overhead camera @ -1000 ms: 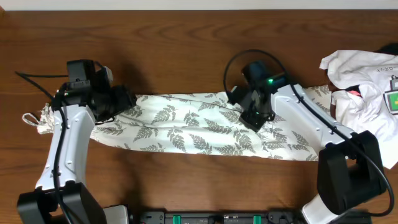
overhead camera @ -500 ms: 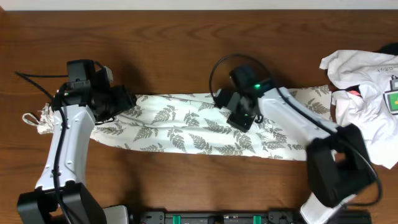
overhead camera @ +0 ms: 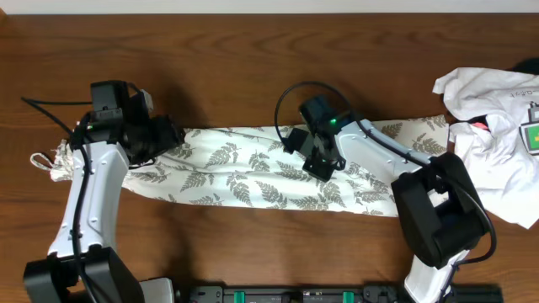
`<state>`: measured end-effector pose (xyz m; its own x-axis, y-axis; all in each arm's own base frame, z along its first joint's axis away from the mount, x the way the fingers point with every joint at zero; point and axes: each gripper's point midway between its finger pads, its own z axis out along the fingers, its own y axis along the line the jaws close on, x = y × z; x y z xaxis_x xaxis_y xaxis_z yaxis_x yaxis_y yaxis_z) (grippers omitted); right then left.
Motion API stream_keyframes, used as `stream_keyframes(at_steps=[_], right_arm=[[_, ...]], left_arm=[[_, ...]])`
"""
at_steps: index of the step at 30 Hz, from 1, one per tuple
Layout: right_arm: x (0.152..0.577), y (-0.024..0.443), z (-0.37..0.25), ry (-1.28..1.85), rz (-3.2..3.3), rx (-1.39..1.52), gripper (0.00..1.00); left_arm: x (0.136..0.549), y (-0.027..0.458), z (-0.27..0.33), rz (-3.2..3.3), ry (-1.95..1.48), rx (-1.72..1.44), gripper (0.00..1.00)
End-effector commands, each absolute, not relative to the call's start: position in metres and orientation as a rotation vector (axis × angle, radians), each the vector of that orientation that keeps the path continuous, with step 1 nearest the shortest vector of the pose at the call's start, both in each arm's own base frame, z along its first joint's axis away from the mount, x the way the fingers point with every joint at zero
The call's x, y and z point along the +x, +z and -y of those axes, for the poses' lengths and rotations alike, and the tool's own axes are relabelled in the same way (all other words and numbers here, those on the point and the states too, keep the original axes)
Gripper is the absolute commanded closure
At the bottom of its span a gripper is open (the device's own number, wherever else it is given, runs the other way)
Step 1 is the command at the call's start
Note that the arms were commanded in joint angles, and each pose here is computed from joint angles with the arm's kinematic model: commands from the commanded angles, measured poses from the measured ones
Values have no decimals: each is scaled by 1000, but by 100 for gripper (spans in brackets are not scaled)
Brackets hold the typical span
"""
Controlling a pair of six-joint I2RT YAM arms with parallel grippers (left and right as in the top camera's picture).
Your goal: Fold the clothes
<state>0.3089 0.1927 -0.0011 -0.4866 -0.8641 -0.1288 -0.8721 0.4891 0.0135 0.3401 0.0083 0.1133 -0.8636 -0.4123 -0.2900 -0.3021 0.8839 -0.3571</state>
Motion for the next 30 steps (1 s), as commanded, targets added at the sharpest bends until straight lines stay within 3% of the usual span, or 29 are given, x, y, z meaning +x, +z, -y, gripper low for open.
stream_keyframes(at_steps=[1,14,21,24,28,30], right_arm=[[306,17,-203,122,-2582,-1520,99],[228,34,-257,348,-2491,-1779,98],[221,27,-251,334,-2514,-1799,71],[225,25,-240,284,-2548,-1783,72],[245,23,-217,75,-2617,-1683,87],[257,26,-212,-7,-2636,-1588,87]], left_arm=[[340,114,-9,-2693,-428,-521,31],[341,114,-9,-2692,-428,-521,31],[341,114,-9,-2692,-428,-521,31],[341,114,-9,-2692,-428,-521,31],[340,114,-9,-2693,-428,-521,31],[341,114,-9,-2692,-428,-521,31]])
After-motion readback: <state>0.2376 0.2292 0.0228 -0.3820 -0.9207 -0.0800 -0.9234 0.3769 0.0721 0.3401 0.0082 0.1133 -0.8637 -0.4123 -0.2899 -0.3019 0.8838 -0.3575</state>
